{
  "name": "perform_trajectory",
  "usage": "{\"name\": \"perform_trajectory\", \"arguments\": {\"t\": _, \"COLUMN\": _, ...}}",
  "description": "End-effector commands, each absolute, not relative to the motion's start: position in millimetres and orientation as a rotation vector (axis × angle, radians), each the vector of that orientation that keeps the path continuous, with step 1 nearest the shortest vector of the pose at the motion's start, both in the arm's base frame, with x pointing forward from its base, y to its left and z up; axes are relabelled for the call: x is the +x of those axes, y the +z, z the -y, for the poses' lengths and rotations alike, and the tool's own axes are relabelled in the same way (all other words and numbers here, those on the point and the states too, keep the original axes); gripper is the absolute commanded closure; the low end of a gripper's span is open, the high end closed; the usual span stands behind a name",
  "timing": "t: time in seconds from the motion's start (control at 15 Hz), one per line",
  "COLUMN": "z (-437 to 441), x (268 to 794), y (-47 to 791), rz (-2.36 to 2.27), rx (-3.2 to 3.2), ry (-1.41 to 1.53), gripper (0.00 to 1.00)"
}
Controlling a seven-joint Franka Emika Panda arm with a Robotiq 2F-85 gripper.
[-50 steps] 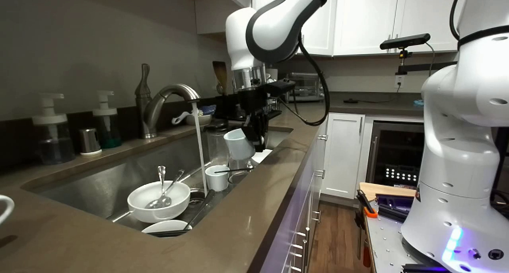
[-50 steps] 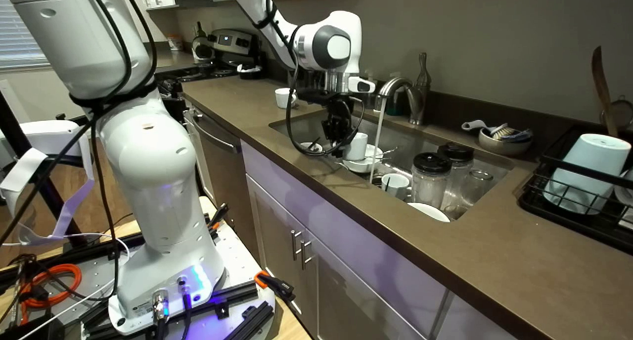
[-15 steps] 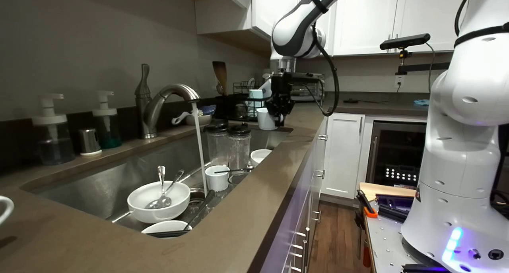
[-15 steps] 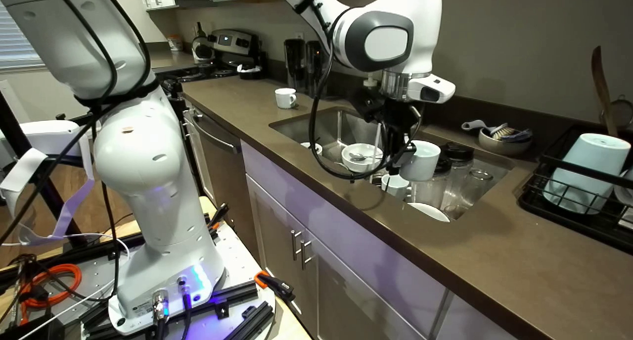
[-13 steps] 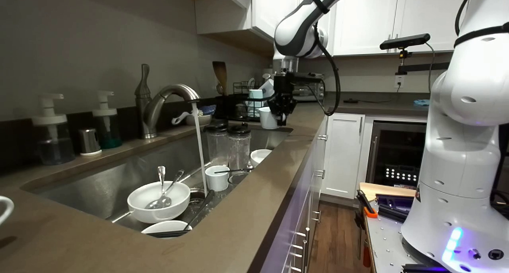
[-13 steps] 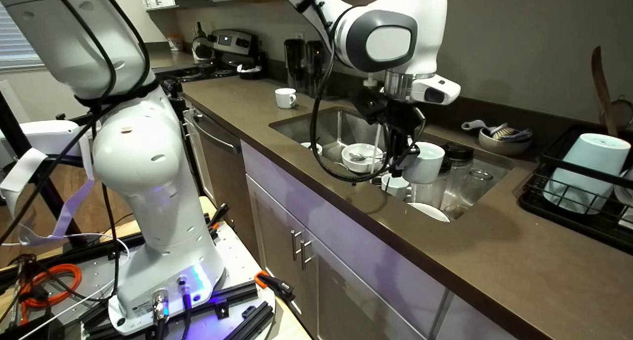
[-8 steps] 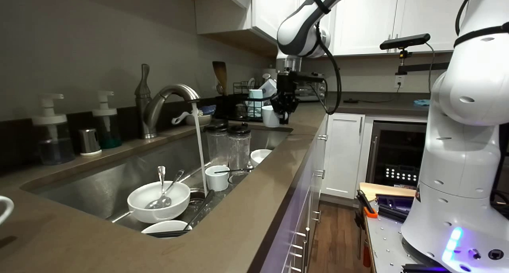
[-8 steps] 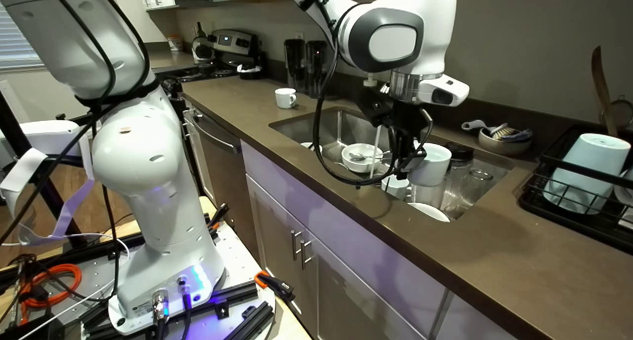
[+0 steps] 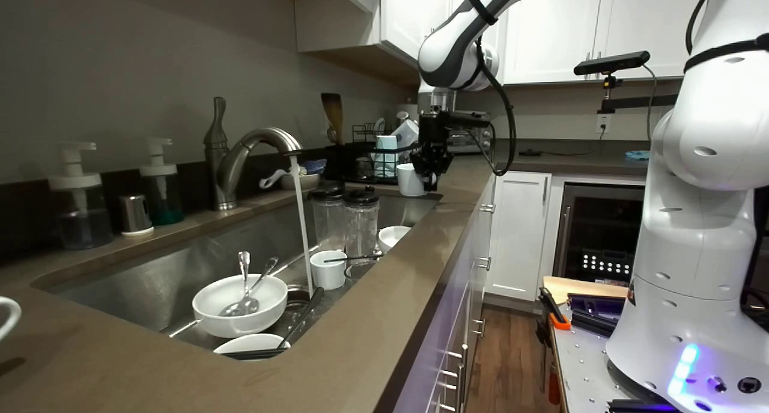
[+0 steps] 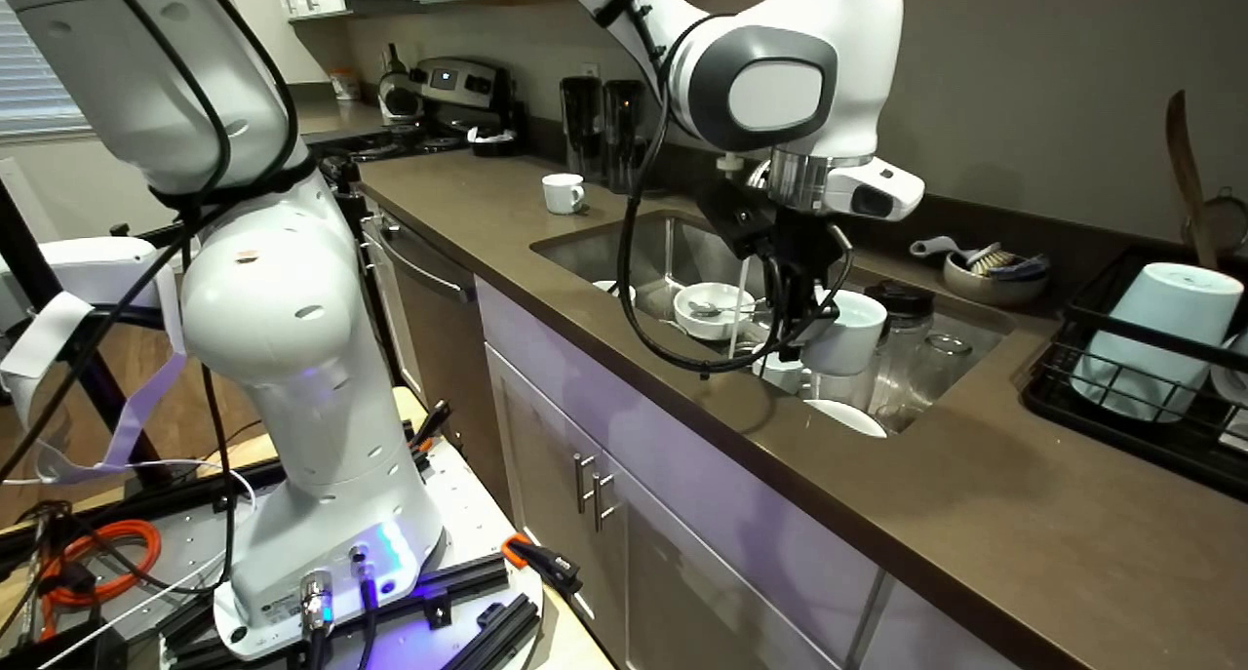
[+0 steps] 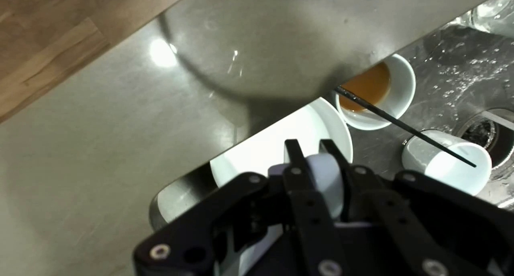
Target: Pick up the white mug then pour some water into it and put it to the right side of the sink.
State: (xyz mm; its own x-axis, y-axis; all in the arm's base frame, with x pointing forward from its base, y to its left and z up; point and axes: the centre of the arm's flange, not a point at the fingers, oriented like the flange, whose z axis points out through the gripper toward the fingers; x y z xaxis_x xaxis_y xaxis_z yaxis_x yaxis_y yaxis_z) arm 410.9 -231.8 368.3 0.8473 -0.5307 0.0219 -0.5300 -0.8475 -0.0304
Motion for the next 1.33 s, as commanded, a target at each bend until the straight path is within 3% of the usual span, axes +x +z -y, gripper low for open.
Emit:
{"name": "perform_trajectory", "arguments": {"t": 0.0, "z": 231.9, "x": 410.9, "y": 368.3, "rz": -0.861, "rx": -2.997, "ry": -0.046, "gripper": 0.85}}
{"name": "perform_trajectory", "arguments": {"t": 0.4, "z": 231.8, "x": 411.0, "y": 368.3, "rz": -0.86, "rx": -2.997, "ry": -0.046, "gripper": 0.85}}
{"name": "perform_trajectory", "arguments": {"t": 0.47, "z": 231.8, "x": 411.0, "y": 368.3, "rz": -0.86, "rx": -2.997, "ry": -0.046, "gripper": 0.94}}
{"name": "perform_trajectory", "arguments": {"t": 1.27, "z": 289.2, "x": 389.8, "y": 385.9, "rz": -1.019, "rx": -2.946, "ry": -0.088, "gripper": 0.94}}
